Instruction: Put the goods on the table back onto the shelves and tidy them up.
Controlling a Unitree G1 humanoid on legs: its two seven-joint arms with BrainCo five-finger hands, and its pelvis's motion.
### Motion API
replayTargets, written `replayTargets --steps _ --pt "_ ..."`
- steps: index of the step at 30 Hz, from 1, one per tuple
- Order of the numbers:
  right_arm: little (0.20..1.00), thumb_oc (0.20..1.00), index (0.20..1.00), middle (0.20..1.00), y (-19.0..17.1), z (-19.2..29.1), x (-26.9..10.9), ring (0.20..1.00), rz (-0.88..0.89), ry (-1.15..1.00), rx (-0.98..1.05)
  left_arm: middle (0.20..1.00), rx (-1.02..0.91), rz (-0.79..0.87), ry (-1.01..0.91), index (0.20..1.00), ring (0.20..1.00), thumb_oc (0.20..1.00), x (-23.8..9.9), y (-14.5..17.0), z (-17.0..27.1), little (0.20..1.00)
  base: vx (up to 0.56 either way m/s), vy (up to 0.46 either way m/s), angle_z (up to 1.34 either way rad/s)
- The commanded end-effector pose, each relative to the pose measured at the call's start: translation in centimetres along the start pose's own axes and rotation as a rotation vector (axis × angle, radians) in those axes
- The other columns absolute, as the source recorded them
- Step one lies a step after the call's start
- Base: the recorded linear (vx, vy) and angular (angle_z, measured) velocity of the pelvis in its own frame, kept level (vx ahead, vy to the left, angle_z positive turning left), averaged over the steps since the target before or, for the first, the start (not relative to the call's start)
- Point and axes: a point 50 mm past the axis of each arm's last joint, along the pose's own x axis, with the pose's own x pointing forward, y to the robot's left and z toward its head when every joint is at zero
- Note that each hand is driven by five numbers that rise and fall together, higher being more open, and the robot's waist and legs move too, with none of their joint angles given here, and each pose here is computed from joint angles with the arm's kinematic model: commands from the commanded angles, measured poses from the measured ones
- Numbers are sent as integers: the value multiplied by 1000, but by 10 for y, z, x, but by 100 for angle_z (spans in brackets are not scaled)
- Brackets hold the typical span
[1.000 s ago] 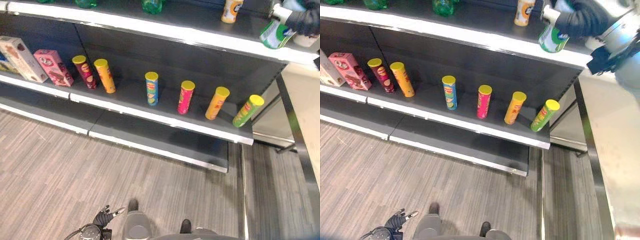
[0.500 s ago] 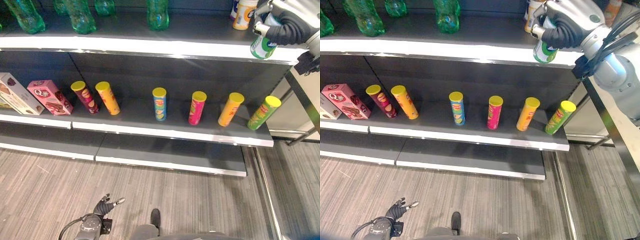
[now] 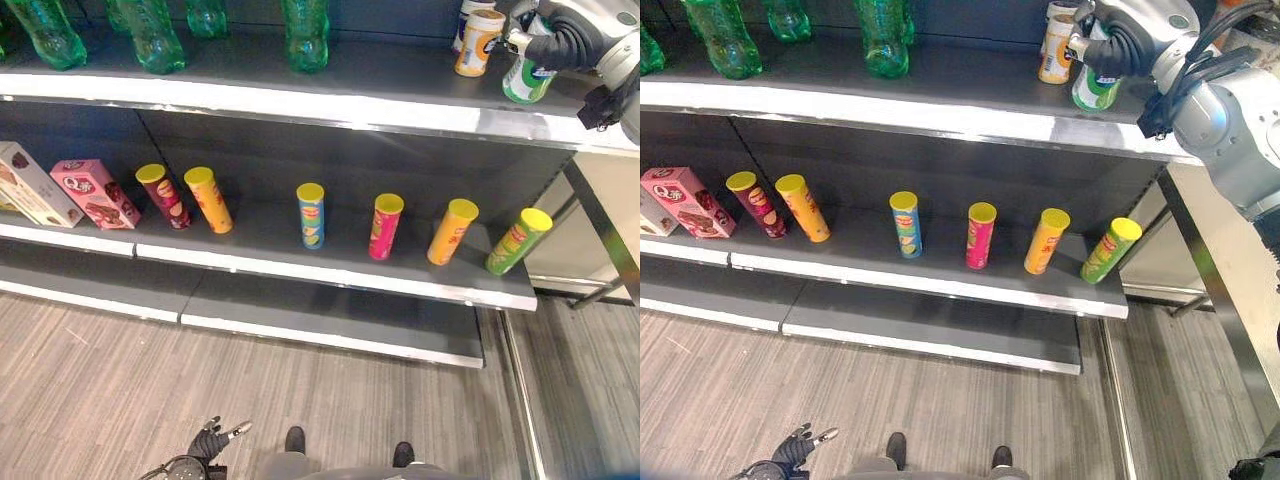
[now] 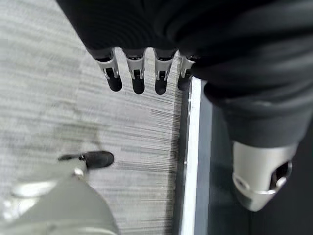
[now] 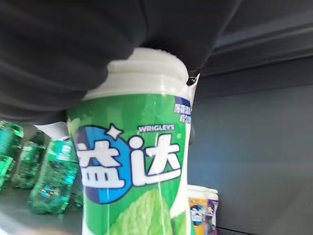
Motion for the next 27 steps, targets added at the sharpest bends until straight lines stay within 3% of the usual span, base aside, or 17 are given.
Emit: replayTargets --steps 1,27 --pt "200 200 200 200 -25 -6 11 200 -74 41 -63 1000 48 42 -63 1000 1000 1000 5 18 22 1000 38 -50 22" --pt "200 200 200 200 10 -43 18 200 -7 284 -72 1000 30 51 -65 1000 1000 1000 7 13 26 1000 19 -44 11"
